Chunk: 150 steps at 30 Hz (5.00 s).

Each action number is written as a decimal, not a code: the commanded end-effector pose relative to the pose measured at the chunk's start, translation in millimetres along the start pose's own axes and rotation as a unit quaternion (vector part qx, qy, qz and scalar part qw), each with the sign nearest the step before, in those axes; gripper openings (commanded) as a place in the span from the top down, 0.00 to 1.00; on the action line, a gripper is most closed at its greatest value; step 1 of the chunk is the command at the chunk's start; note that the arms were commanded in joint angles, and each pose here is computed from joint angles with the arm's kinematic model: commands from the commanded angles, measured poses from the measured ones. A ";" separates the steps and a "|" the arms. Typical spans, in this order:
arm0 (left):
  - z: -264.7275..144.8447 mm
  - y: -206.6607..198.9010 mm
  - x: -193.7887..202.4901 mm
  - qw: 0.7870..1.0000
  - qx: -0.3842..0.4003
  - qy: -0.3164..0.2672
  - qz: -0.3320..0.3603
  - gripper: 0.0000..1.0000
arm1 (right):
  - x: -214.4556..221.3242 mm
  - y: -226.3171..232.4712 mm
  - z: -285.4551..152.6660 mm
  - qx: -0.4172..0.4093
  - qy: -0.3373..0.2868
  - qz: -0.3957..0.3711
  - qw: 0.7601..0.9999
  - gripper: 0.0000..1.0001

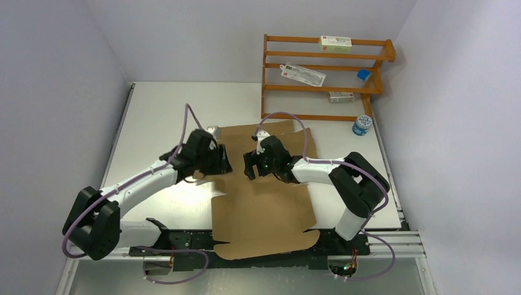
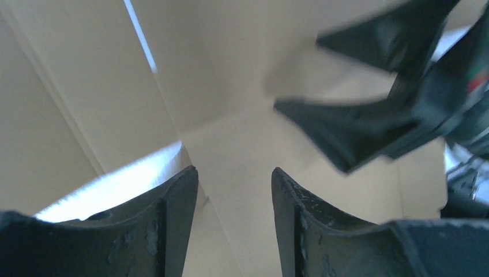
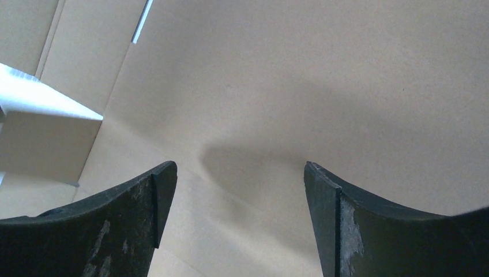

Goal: Fold the paper box

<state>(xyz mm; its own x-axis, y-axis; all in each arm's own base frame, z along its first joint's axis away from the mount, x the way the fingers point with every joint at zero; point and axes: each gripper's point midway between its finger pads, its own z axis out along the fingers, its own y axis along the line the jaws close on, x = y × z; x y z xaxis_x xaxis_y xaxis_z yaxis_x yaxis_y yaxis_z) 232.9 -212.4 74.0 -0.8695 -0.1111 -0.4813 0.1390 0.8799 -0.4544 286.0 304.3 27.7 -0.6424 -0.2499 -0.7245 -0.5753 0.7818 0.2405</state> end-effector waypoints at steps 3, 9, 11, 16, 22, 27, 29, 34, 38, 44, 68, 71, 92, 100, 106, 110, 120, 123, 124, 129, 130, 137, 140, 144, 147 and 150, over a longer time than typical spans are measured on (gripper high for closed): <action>-17.4 20.6 -99.7 0.995 -0.052 -0.084 0.032 0.42 | -20.8 4.4 -15.8 0.007 -0.013 -0.015 1.000 0.14; 8.4 43.6 -153.7 0.994 -0.073 -0.081 0.019 0.42 | -32.8 3.4 -18.6 0.012 -0.019 -0.024 0.999 0.13; 18.8 47.7 -168.6 0.994 -0.075 -0.075 0.017 0.42 | -36.4 2.7 -19.9 0.013 -0.022 -0.027 0.999 0.13; 47.7 65.1 -191.8 0.994 -0.091 -0.051 0.031 0.43 | -45.2 -0.4 -21.5 0.015 -0.029 -0.034 0.999 0.12; 74.3 94.0 -195.4 0.993 -0.113 -0.017 0.033 0.44 | -55.7 -1.5 -22.6 0.014 -0.037 -0.042 0.998 0.12; 85.4 106.2 -195.4 0.996 -0.092 -0.014 0.018 0.45 | -58.4 -4.4 -22.8 0.015 -0.042 -0.039 0.998 0.12; 91.4 103.9 -194.5 0.997 -0.071 -0.002 0.020 0.48 | -59.3 -5.3 -21.6 0.014 -0.043 -0.038 0.998 0.12; 98.7 90.9 -185.9 0.999 -0.019 0.016 0.034 0.58 | -68.8 -10.9 -20.3 0.008 -0.046 -0.049 0.998 0.12; 93.1 86.5 -189.8 0.998 -0.008 0.010 0.064 0.76 | -84.4 -27.2 -21.8 -0.012 -0.056 -0.037 0.998 0.12; 83.7 58.9 -196.6 0.991 0.034 -0.018 0.130 0.95 | -112.3 -37.2 -19.8 -0.040 -0.057 -0.074 0.995 0.12; 42.4 -8.2 -207.2 0.949 0.077 -0.129 0.278 0.95 | -112.7 -82.4 16.7 -0.122 0.046 -0.173 0.976 0.18; 42.6 -6.5 -208.0 0.949 0.072 -0.132 0.278 0.95 | -108.9 -86.3 14.8 -0.121 0.058 -0.176 0.975 0.27; 46.0 -10.2 -214.5 0.957 0.078 -0.145 0.239 0.73 | -135.4 -108.2 -19.1 -0.048 0.041 -0.227 0.972 0.94; 25.0 -2.8 -245.4 0.956 0.091 -0.203 0.190 0.58 | -144.9 -115.9 -29.6 0.001 0.055 -0.272 0.961 1.00; 17.4 30.9 -268.8 0.955 0.054 -0.217 0.192 0.49 | -146.2 -122.7 -30.8 0.042 0.057 -0.304 0.950 1.00; 27.1 50.5 -270.1 0.957 0.031 -0.198 0.210 0.45 | -143.3 -116.0 -27.6 0.032 0.054 -0.348 0.935 1.00; 46.1 86.8 -260.6 0.960 0.054 -0.157 0.228 0.40 | -146.9 -112.4 -21.4 0.077 0.057 -0.400 0.912 1.00; 55.3 78.0 -249.9 0.961 0.101 -0.127 0.223 0.39 | -146.8 -112.5 -18.9 0.085 0.059 -0.408 0.907 1.00; 58.1 75.4 -247.4 0.961 0.114 -0.123 0.220 0.39 | -146.5 -111.8 -17.8 0.088 0.059 -0.411 0.906 1.00; 76.5 81.7 -231.7 0.965 0.130 -0.087 0.210 0.39 | -141.4 -110.5 -14.3 0.089 0.063 -0.415 0.903 1.00; 78.2 80.9 -229.6 0.965 0.137 -0.084 0.207 0.39 | -141.3 -109.9 -14.1 0.089 0.061 -0.416 0.903 1.00; 84.1 76.2 -219.5 0.964 0.167 -0.065 0.196 0.57 | -142.0 -106.9 -14.0 0.099 0.058 -0.426 0.897 1.00; 79.7 70.9 -217.9 0.963 0.179 -0.065 0.191 0.74 | -143.4 -111.0 -13.6 0.116 0.060 -0.427 0.895 1.00; 69.6 65.9 -219.2 0.962 0.177 -0.072 0.196 0.92 | -146.3 -111.1 -13.8 0.129 0.057 -0.429 0.892 1.00; 62.7 60.2 -218.3 0.962 0.167 -0.080 0.199 0.94 | -149.3 -111.9 -14.4 0.142 0.048 -0.434 0.888 1.00; 57.9 46.7 -213.3 0.962 0.158 -0.089 0.205 0.95 | -152.2 -112.2 -13.6 0.153 0.040 -0.436 0.886 1.00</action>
<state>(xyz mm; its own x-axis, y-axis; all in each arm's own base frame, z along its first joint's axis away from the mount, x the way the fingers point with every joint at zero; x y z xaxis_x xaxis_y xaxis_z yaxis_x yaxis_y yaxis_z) 462.2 -158.5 84.4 -0.6717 0.1090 -0.7328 0.5784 0.6953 -0.4267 433.4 247.1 110.4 -0.0865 -0.8590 -0.5047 -0.7634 0.3826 -0.5204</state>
